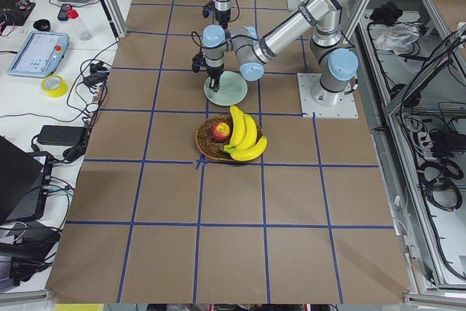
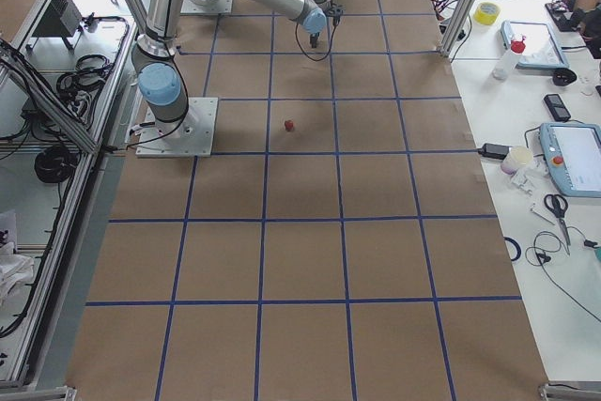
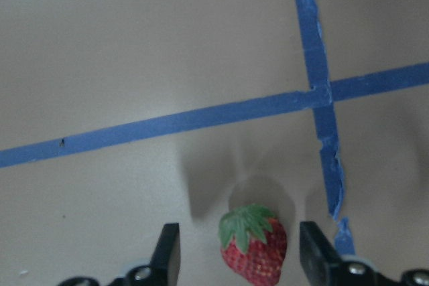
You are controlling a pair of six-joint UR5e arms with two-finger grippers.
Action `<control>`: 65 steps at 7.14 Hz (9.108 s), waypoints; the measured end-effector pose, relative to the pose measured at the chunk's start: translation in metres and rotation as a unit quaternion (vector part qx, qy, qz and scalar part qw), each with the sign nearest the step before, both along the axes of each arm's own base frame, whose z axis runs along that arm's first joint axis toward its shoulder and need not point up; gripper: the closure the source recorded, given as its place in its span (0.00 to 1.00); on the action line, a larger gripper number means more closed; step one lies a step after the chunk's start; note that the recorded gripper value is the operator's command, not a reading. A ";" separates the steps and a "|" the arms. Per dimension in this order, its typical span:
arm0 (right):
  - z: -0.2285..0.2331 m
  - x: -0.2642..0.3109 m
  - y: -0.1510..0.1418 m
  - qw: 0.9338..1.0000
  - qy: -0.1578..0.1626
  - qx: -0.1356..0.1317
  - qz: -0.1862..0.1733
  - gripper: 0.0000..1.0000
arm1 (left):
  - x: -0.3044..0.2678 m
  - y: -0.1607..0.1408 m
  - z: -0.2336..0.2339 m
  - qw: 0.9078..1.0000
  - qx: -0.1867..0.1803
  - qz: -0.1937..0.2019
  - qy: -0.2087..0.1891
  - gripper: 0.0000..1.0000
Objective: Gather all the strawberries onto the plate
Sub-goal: 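Drop the strawberry onto the plate with left gripper while right sets its strawberry mid-table, then grasp the mid-table strawberry with left gripper while right grasps the last strawberry, then release the strawberry onto the plate with left gripper while right sets its strawberry mid-table, then grasp the last mid-table strawberry with left gripper while right arm withdraws, then carry the strawberry onto the plate, release it, and raise the left gripper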
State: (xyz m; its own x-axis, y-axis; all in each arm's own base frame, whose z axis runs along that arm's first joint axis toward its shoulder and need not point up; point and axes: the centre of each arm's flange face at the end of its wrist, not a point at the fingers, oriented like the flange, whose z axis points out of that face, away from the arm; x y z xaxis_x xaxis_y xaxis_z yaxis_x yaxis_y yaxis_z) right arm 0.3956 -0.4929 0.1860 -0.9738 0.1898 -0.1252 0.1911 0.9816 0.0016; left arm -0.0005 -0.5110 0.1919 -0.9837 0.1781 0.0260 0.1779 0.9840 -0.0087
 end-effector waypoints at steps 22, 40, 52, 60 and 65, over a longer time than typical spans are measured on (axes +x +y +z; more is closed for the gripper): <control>-0.004 -0.392 0.091 0.989 0.079 -0.025 0.125 0.87 | -0.323 0.033 -0.008 0.991 -0.017 0.127 0.025 1.00; 0.098 -0.030 0.016 0.998 0.005 -0.030 0.048 0.00 | -0.062 0.009 0.073 0.997 -0.023 0.060 -0.031 0.00; 0.335 -0.218 -0.009 0.990 0.081 -0.101 0.057 0.00 | -0.298 0.052 -0.018 0.990 -0.001 0.137 -0.024 0.57; 0.341 -0.233 0.002 0.992 0.086 -0.084 0.023 0.00 | -0.229 0.006 0.047 0.995 -0.030 0.097 -0.019 1.00; 0.342 -0.228 0.018 0.998 0.059 -0.001 0.025 0.00 | -0.050 -0.007 0.041 0.999 0.019 0.024 -0.016 1.00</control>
State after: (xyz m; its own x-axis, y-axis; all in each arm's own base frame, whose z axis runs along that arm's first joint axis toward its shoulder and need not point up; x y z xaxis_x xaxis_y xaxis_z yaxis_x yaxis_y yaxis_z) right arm 0.1680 -0.4748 0.5281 -0.9900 0.1411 -0.0091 0.1412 0.9898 -0.0198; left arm -0.0503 -0.5175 0.2331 -0.9915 0.1299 0.0001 0.1298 0.9910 0.0337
